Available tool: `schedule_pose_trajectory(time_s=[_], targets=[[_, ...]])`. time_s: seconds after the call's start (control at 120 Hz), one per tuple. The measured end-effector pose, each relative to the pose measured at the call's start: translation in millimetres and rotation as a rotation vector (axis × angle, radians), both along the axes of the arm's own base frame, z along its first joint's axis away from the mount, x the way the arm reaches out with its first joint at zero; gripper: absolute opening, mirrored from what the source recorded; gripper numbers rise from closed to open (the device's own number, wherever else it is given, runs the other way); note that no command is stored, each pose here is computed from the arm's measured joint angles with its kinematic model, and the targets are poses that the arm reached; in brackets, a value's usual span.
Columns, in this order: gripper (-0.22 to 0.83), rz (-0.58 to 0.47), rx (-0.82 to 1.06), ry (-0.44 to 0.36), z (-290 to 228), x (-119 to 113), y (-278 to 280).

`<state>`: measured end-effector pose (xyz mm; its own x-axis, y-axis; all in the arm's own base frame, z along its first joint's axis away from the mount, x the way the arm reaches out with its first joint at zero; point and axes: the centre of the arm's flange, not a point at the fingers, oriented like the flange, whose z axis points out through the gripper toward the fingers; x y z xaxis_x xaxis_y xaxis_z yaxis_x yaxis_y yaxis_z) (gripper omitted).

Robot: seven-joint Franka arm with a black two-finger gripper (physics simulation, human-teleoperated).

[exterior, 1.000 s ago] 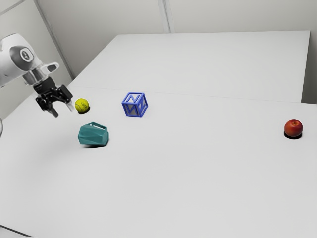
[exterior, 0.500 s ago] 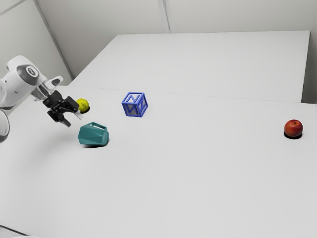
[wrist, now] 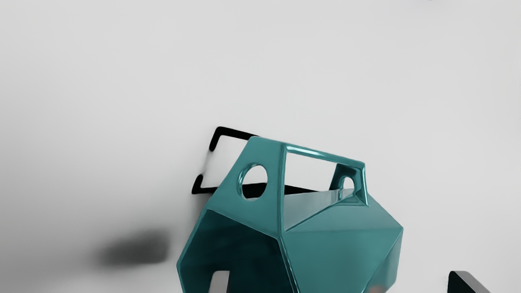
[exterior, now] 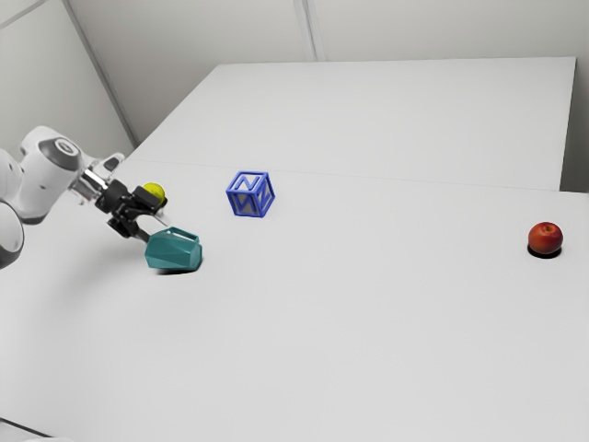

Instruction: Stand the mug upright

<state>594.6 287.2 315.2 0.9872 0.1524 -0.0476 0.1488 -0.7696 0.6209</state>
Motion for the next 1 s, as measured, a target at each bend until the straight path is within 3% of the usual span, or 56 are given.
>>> schedule_pose_trajectory(time_s=[0.542,0.808,1.0], targets=[[0.57,0.037,-0.153,-0.064,-30,-7,-9],[0.2,0.016,-0.162,-0.102,-27,-5,-11],[-0.01,-0.001,-0.157,-0.121,-23,-4,-12]])
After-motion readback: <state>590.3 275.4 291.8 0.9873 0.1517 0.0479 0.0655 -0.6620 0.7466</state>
